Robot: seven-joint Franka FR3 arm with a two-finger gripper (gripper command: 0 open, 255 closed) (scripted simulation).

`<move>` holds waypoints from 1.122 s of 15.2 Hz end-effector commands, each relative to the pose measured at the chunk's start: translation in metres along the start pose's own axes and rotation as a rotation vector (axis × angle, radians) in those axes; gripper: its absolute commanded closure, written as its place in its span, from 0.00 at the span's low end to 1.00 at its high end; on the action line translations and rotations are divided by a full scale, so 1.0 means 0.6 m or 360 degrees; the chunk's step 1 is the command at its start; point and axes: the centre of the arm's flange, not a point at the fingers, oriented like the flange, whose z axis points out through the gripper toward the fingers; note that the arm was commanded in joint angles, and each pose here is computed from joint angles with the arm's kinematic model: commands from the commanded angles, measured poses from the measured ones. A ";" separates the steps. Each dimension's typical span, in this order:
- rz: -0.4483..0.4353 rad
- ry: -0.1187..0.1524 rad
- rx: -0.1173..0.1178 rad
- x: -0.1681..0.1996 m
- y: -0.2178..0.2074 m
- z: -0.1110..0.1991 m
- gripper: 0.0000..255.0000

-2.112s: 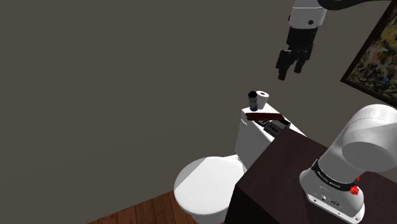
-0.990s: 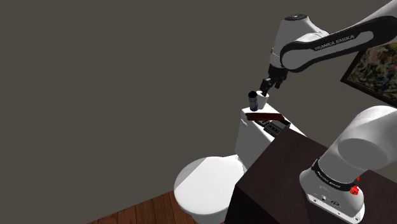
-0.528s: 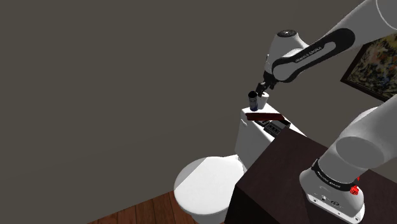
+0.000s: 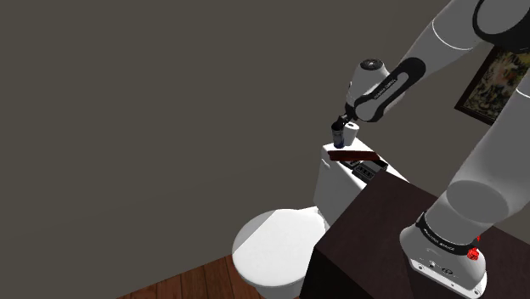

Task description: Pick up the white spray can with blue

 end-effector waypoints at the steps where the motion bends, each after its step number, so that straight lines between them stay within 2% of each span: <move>1: -0.0002 0.0036 -0.0024 0.016 0.014 0.035 0.00; 11: -0.0002 0.0195 -0.0148 0.110 0.088 0.196 0.00; 17: -0.0002 0.0203 -0.0154 0.105 0.081 0.245 0.00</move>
